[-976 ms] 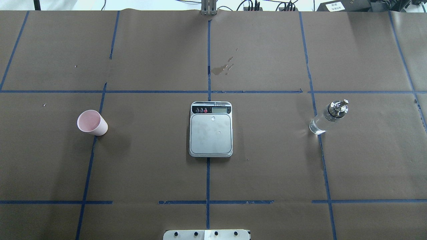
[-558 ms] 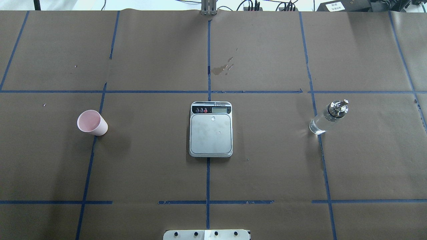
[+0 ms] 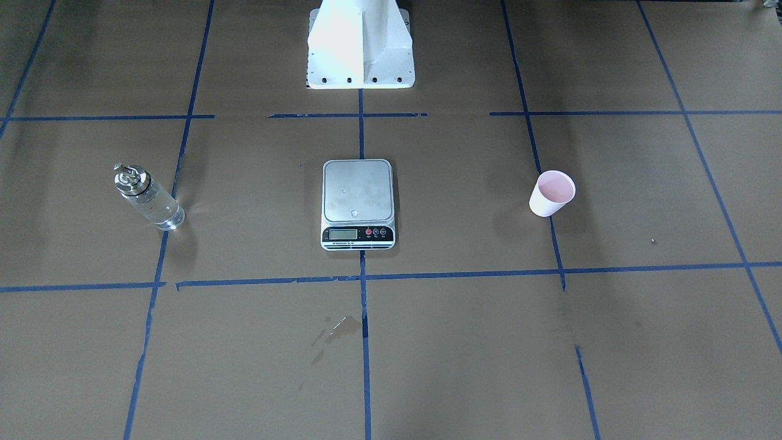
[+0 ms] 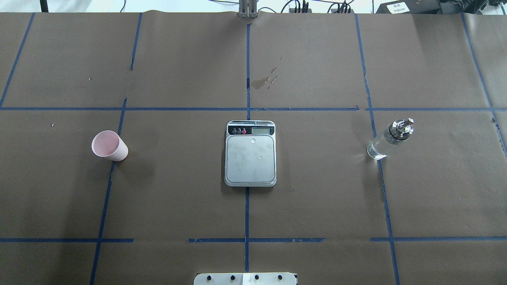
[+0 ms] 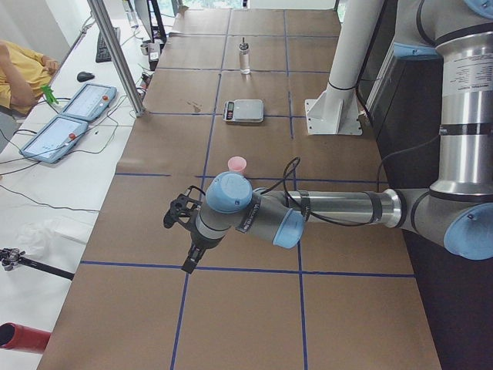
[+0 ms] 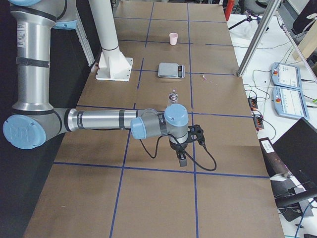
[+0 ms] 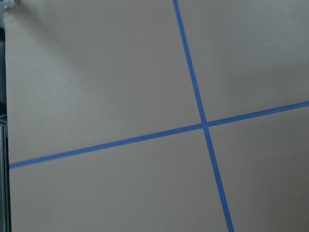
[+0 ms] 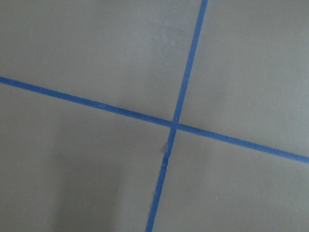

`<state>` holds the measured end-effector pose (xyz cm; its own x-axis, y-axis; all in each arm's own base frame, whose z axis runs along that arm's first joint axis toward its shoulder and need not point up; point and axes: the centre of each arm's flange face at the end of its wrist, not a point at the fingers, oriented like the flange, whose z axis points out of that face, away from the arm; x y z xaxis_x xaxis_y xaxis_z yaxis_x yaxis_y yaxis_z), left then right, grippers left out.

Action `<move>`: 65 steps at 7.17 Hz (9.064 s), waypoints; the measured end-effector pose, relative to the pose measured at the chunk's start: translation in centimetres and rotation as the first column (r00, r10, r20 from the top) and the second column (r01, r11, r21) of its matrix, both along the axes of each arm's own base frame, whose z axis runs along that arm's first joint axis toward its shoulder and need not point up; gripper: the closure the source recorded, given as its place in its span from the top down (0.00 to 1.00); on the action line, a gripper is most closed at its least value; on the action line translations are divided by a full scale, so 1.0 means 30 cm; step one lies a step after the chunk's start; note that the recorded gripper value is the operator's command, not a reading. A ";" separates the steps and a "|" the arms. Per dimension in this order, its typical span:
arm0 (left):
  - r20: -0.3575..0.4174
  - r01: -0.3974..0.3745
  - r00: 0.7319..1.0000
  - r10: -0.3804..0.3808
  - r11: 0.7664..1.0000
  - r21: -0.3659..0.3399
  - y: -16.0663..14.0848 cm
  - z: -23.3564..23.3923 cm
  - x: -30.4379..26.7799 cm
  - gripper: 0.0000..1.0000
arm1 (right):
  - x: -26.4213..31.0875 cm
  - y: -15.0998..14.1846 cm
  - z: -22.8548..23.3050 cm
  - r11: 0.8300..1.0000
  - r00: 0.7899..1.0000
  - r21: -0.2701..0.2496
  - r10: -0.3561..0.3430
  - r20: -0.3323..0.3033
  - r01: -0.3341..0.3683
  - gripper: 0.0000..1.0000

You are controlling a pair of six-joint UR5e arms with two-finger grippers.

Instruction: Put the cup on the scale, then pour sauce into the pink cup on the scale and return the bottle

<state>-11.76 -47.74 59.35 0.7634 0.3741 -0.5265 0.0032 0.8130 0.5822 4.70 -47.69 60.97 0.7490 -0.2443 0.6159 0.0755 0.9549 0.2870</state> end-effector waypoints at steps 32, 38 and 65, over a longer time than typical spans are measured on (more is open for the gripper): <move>-0.235 0.043 0.966 -0.110 0.961 -0.274 0.033 -0.901 1.646 0.00 | -0.034 0.005 0.000 1.000 0.990 0.000 -0.031 0.140 0.031 1.00; -0.256 0.039 0.956 -0.146 0.923 -0.384 0.103 -1.417 2.101 0.00 | -0.034 0.005 0.004 1.000 0.990 -0.004 -0.030 0.141 0.030 1.00; 0.031 -0.066 0.995 0.091 0.882 -0.467 -0.103 0.047 0.243 1.00 | -0.053 0.085 -0.191 0.998 0.982 -0.020 0.057 0.180 -0.054 1.00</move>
